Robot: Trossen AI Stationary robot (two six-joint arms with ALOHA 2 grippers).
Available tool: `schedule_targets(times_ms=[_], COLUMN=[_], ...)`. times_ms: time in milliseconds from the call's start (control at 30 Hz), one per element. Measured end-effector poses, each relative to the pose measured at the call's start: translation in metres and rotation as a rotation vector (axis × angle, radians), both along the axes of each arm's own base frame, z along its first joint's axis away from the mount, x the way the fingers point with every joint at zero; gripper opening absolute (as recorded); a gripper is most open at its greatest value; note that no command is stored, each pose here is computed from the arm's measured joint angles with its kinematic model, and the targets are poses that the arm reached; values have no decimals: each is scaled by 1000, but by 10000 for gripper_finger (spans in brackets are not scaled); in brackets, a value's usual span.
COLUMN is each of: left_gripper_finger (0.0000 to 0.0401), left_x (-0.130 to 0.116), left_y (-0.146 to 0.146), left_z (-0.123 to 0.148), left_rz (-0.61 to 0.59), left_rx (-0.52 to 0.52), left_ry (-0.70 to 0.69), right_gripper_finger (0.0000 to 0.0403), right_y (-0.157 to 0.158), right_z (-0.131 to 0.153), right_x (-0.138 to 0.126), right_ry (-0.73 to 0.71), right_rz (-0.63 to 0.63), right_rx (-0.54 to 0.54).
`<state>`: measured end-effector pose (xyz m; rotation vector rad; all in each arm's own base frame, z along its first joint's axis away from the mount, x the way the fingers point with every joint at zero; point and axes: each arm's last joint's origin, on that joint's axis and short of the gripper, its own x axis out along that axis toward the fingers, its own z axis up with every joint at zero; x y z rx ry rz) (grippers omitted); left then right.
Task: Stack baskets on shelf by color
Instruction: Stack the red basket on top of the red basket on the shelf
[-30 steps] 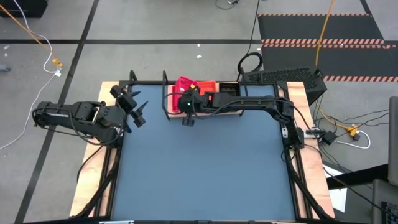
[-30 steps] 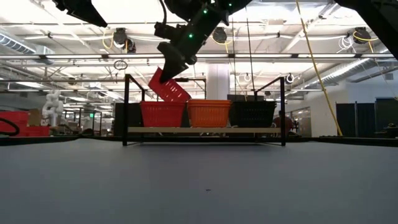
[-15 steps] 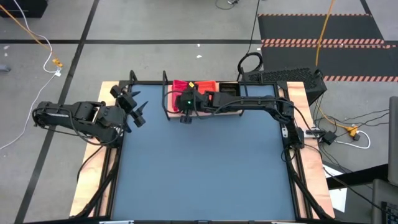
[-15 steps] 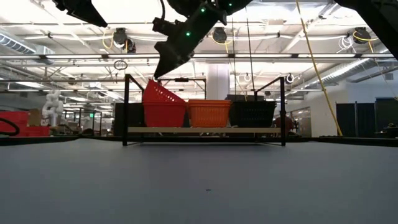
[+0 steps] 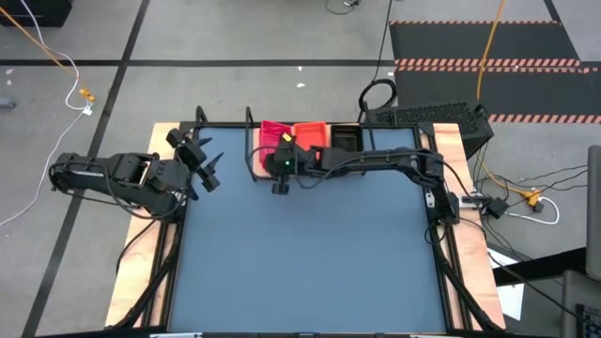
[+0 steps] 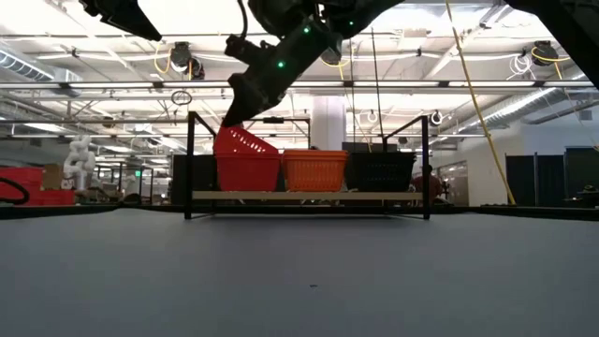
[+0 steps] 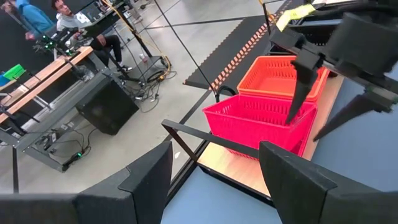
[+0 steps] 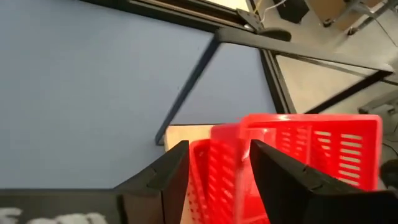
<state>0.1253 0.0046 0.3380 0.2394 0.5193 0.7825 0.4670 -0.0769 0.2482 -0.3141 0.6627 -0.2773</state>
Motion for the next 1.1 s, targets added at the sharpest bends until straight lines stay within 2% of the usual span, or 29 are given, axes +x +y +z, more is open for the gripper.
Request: schedule_targets(times_ms=[467,600,833,967,1100], left_gripper_finger=[241,241,241,241,241], left_x=[0,0,0,0,0], left_y=[0,0,0,0,0], left_z=[0,0,0,0,0], left_rz=[0,0,0,-1,-2], left_rx=[0,0,1,1,4], left_ry=[1,2,2,3,6], right_gripper_finger=[155,123,18,12,6], right_y=[-5,-8,-9,-9,-10], right_z=[-16,-16,-16,-9,11], right_x=[-5,-6,-6,-5,-1], right_ry=[28,31,40,14,-53], right_rz=[-26,-53,-40,-25,-31], right_rx=[17,2,-15,-47,-59])
